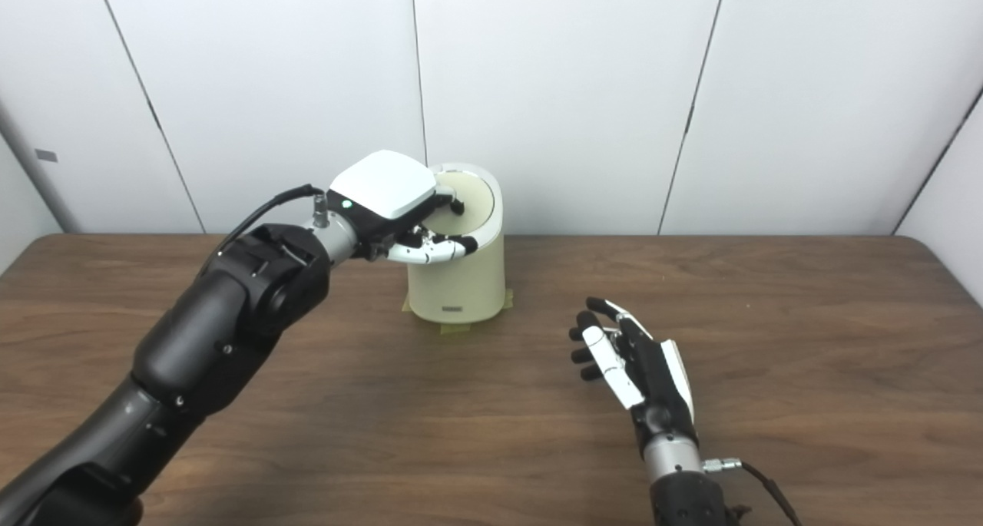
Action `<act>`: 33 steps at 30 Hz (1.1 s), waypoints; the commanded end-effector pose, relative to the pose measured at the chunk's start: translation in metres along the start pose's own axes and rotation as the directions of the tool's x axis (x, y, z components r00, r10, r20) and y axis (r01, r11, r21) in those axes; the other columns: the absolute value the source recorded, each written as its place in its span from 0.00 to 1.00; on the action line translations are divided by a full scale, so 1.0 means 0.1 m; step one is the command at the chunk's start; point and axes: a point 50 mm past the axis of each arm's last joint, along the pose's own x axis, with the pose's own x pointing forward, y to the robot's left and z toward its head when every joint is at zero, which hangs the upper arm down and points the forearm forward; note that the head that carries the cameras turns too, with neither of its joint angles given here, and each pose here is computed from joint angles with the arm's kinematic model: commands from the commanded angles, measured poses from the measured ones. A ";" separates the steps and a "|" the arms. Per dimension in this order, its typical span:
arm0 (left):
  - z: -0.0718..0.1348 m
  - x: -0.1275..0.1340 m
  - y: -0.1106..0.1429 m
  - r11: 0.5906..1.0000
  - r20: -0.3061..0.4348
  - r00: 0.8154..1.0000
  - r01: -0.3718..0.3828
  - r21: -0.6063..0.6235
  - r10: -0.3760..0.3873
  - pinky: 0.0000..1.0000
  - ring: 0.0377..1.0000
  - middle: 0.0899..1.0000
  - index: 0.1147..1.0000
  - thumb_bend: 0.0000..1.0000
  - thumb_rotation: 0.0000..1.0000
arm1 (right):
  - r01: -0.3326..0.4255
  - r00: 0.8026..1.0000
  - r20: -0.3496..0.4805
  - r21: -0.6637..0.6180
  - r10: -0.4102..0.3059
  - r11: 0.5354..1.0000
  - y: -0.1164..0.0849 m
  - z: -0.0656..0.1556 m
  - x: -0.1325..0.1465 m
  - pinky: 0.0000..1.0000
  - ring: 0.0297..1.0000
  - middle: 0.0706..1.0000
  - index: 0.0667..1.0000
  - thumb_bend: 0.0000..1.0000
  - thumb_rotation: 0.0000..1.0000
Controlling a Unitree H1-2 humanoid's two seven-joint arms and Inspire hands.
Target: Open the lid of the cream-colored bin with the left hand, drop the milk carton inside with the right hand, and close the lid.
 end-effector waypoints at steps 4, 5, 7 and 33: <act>-0.04 -0.16 0.55 0.966 -0.033 0.969 -0.246 -0.086 0.244 0.77 0.84 0.83 0.81 0.44 1.00 | 0.024 0.995 0.098 0.018 -0.025 1.000 -0.02 0.19 0.07 0.50 0.58 0.63 0.81 0.39 0.76; -0.05 -0.20 0.54 0.959 -0.040 0.965 -0.263 -0.102 0.260 0.77 0.84 0.84 0.81 0.44 1.00 | 0.026 0.995 0.099 0.013 -0.027 1.000 -0.01 0.19 0.07 0.50 0.58 0.63 0.81 0.40 0.75; -0.09 -0.29 0.48 0.943 -0.060 0.953 -0.303 -0.141 0.297 0.75 0.83 0.84 0.81 0.44 1.00 | 0.027 0.995 0.100 0.011 -0.028 1.000 -0.01 0.20 0.07 0.50 0.57 0.63 0.81 0.42 0.73; -0.09 -1.58 -1.23 0.145 -0.447 0.886 -0.462 -0.875 0.123 0.92 0.95 0.96 0.97 0.37 1.00 | -0.034 0.982 0.187 0.228 -0.010 0.973 -0.13 0.11 0.02 0.84 0.93 0.95 0.95 0.53 0.91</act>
